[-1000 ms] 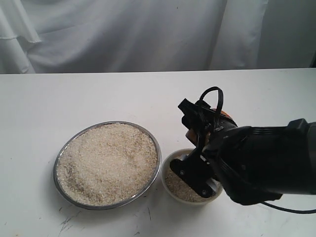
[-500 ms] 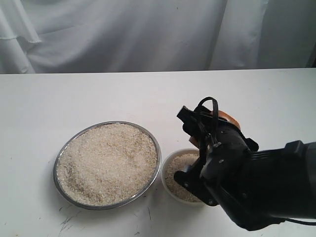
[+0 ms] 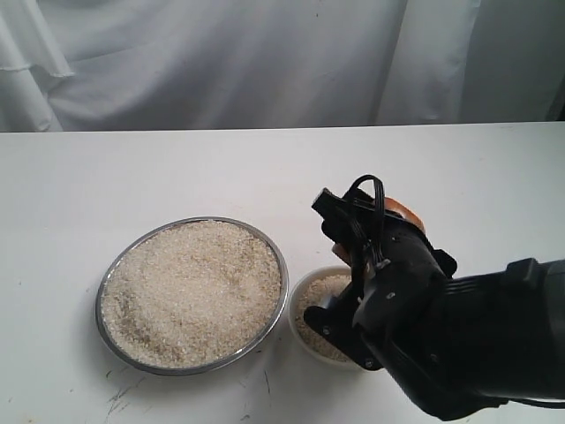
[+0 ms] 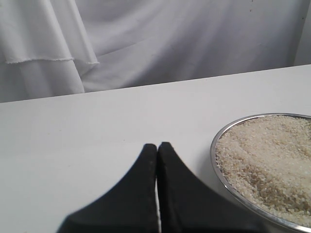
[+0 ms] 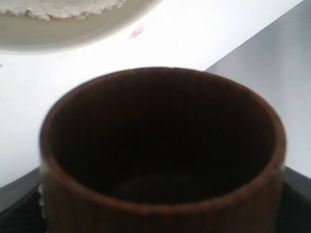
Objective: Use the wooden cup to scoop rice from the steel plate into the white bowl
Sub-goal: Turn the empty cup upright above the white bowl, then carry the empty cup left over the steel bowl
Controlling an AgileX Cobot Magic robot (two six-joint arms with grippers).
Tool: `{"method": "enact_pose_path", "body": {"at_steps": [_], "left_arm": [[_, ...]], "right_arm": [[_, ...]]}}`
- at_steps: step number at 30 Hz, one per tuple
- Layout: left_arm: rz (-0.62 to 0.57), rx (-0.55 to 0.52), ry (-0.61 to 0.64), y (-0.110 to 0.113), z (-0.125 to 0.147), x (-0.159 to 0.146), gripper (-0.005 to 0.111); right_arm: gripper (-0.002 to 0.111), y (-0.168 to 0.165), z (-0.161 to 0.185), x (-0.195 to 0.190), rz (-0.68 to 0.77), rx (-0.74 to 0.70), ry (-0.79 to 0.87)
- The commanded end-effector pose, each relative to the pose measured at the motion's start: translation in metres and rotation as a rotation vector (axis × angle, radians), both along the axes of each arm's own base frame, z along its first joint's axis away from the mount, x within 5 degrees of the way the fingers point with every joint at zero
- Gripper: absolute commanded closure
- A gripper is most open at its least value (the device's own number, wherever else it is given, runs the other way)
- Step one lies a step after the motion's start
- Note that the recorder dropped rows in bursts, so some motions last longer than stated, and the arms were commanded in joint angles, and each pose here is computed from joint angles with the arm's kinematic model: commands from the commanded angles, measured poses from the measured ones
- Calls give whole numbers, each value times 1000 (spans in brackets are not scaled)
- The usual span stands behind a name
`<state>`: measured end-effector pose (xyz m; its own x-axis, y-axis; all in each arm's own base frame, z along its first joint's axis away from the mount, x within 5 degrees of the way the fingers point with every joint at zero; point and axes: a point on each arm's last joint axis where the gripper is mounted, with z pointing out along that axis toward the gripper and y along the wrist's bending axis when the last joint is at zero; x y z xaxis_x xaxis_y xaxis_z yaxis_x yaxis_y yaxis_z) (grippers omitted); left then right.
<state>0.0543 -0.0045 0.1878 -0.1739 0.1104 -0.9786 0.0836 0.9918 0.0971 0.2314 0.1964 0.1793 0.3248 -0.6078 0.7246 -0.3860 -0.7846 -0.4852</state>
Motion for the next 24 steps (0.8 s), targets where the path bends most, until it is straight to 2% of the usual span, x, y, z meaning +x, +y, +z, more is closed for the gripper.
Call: {"method": "enact_pose_path", "body": {"at_steps": [1,5,17,24], "left_arm": [[-5,-5,-5,0,1,1,107],[-5,-3,-5,0,1,1,107],[-5,-5,-5,0,1,1,107],[-5,-5,-5,0,1,1,107]], "right_arm": [[108,-2,-2,-4,-40,63,56],[108,-6,1,-7,-102,169,119],[108,-16,20,-4,-267,757,344],[108,-12,41,15,-329,991,351]]}}
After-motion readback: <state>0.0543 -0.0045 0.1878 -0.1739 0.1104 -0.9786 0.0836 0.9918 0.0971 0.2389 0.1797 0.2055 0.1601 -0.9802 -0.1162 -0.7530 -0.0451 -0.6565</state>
